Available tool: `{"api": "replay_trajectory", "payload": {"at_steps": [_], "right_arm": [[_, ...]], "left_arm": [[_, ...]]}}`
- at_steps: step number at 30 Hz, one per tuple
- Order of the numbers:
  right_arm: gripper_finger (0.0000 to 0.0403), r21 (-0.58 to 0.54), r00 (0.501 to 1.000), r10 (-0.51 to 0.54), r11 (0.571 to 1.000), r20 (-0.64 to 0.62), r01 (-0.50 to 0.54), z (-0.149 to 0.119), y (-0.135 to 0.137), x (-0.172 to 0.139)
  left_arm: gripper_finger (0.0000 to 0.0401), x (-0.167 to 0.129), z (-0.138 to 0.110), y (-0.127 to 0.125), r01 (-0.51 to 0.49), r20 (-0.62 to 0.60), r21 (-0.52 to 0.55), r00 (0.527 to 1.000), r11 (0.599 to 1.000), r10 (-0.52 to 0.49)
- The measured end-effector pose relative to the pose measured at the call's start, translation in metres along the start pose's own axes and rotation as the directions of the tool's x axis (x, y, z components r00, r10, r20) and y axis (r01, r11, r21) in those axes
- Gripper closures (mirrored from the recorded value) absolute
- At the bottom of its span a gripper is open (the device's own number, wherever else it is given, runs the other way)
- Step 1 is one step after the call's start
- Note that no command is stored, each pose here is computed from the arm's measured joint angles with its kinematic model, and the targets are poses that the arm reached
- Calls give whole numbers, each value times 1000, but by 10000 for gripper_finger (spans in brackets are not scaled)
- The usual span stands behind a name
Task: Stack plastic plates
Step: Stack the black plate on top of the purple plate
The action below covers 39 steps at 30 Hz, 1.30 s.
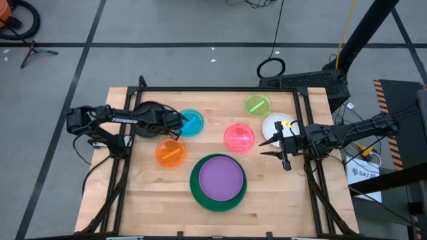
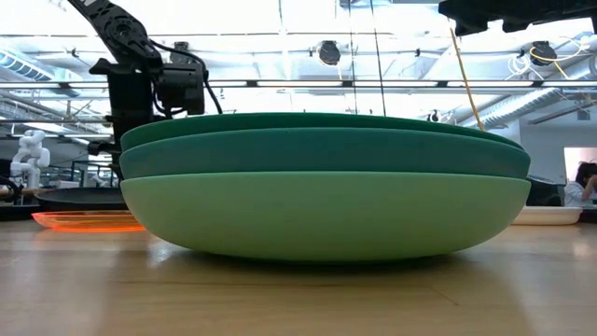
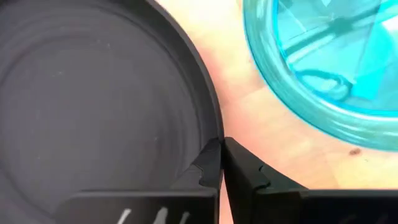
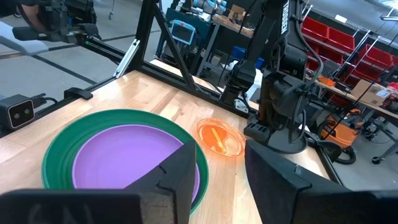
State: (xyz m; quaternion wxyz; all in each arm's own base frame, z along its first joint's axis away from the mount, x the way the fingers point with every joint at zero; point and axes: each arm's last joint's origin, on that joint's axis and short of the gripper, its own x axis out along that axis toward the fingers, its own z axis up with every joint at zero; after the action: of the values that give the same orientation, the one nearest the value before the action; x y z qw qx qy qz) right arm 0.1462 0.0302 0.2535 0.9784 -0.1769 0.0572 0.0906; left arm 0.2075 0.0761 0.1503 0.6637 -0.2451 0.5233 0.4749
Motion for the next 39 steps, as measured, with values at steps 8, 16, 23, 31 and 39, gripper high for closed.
{"api": "replay_trajectory", "payload": {"at_steps": [8, 16, 23, 31, 39], "right_arm": [[273, -4, 1000, 0, 1000, -1, -1, 0, 0, 0], [273, -4, 1000, 2, 1000, -7, -2, -1, 0, 0], [273, -9, 999, -22, 1000, -24, 22, -2, 0, 0], [273, -8, 1000, -21, 1000, -23, 21, -2, 0, 0], [273, -8, 1000, -21, 1000, -23, 21, -2, 0, 0]], "left_arm": [[393, -4, -6, -7, -21, 51, 30, 999, 999, 19], [394, -20, -14, -14, -35, 40, 102, 999, 994, 31], [395, -78, -7, -29, -102, 140, 234, 988, 967, 71], [395, -147, 0, -61, 47, 278, 428, 943, 902, -181], [395, -191, -15, -99, 253, 372, 578, 765, 776, -526]]}}
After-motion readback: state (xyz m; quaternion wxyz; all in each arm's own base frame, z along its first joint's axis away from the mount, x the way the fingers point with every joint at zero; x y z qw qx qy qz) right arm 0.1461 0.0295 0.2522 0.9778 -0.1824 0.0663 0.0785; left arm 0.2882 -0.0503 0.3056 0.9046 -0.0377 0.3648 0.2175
